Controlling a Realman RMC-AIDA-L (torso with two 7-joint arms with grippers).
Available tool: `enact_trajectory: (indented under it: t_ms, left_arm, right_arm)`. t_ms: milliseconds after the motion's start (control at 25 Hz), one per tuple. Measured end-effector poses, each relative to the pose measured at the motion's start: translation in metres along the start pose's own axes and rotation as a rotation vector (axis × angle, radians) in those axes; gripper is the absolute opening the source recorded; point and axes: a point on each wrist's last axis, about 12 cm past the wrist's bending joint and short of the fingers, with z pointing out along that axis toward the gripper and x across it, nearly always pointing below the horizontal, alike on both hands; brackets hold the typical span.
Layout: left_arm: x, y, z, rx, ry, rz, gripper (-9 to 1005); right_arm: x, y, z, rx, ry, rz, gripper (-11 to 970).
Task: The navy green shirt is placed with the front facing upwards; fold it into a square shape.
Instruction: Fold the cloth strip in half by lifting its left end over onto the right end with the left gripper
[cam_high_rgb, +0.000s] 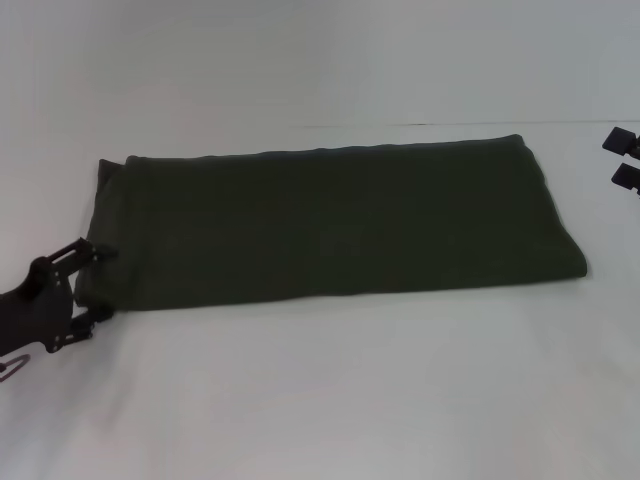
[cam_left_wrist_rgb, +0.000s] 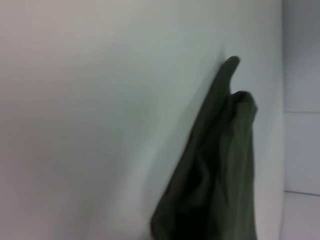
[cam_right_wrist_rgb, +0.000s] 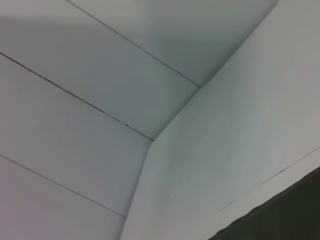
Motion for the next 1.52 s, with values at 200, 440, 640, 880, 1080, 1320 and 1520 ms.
enact_trajectory:
  t_ms: [200,440,640,880,1080,1320,1520]
  left_arm:
    - [0.0,-0.002,0.003,-0.023,0.017,-0.001,885]
    - [-0.003,-0.001,0.005,-0.038,-0.009,-0.008,885]
    - [-0.006,-0.002,0.009,-0.048,-0.043,-0.008,884]
    - [-0.007,-0.011,0.019,-0.057,-0.049,0.028,886]
    - [-0.005,-0.022,0.022,0.002,-0.017,0.079,889]
    - [-0.004,-0.015,0.012,0.028,-0.014,0.074,888]
    - [-0.003,-0.004,0.009,-0.031,-0.017,0.053,889]
  right_arm:
    - [0.0,-0.001,-0.002,0.002,-0.006,0.004,856]
    - [0.001,-0.002,-0.002,0.004,-0.009,0.011,856]
    - [0.001,-0.003,-0.003,0.005,-0.013,0.013,856]
    - [0.0,-0.002,-0.004,0.0,-0.017,0.015,856]
    - [0.0,-0.002,-0.004,-0.003,-0.017,0.015,855]
    - [0.0,-0.002,-0.004,-0.001,-0.02,0.015,855]
    - [0.0,-0.004,-0.007,0.004,-0.026,0.019,855]
